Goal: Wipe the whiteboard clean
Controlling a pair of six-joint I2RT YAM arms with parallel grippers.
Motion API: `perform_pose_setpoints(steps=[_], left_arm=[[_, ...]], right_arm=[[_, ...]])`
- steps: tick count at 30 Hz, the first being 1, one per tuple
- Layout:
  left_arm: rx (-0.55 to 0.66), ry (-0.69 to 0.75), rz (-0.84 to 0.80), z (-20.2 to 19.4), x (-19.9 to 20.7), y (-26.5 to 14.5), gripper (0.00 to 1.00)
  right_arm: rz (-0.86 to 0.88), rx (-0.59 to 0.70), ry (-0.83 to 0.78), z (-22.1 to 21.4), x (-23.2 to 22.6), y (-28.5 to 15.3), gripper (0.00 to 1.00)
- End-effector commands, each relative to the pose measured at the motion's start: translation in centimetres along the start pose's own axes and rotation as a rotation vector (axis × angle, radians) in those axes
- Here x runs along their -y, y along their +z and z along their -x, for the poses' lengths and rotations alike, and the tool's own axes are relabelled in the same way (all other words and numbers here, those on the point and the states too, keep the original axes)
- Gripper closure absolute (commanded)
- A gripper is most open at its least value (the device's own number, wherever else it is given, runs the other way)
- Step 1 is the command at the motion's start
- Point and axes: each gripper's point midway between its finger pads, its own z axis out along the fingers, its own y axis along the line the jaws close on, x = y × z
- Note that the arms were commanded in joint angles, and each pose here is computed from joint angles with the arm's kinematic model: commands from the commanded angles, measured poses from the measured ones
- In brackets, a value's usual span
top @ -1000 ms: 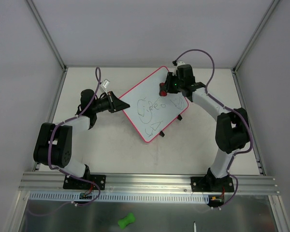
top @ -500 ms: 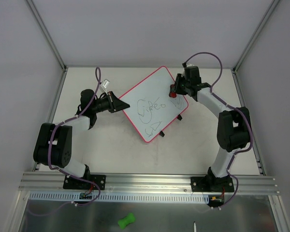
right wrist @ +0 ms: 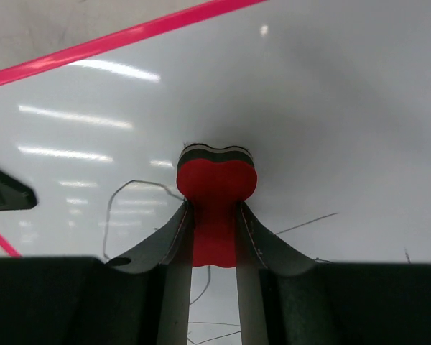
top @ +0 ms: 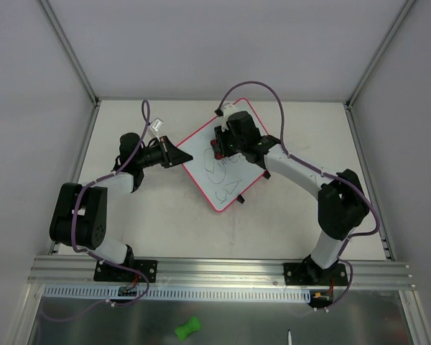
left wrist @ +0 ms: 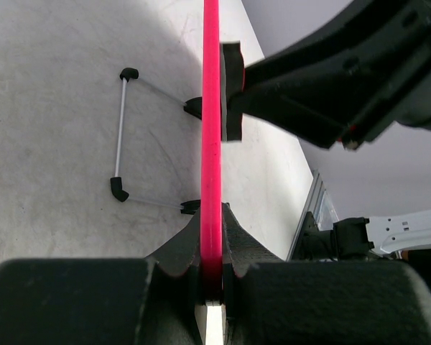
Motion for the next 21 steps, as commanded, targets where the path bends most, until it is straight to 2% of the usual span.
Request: perform_pose_setpoints(steps=[1, 4, 8, 13, 16, 21], left_arm=[[-0.009, 0.126, -0.079, 0.1, 2.0, -0.5, 1.00], [-0.009, 0.127, -0.080, 0.1, 2.0, -0.5, 1.00], [-0.009, 0.125, -0.079, 0.1, 2.0, -0.5, 1.00], [-0.010, 0.125, -0.080, 0.0, 2.0, -0.5, 1.00], [-0.009, 0.126, -0.080, 0.1, 2.1, -0.5, 1.00], [-0.010, 0.126, -0.081, 0.0, 2.1, -0.6, 1.00]], right_arm=[[0.076, 0.024, -0.121, 0.7, -3.7, -1.0, 1.00], [0.111, 0.021, -0.199, 0.0, -6.6, -1.3, 1.00], [0.076, 0.034, -0.313, -0.6, -8.7, -1.6, 1.00], [0.076, 0.025, -0.340, -1.2, -9.1, -1.4, 1.00], [0.013, 0.030, -0.314, -0.9, -7.8, -1.2, 1.00], [-0.063, 0.022, -0.130, -0.4, -2.6, -1.0, 1.00]])
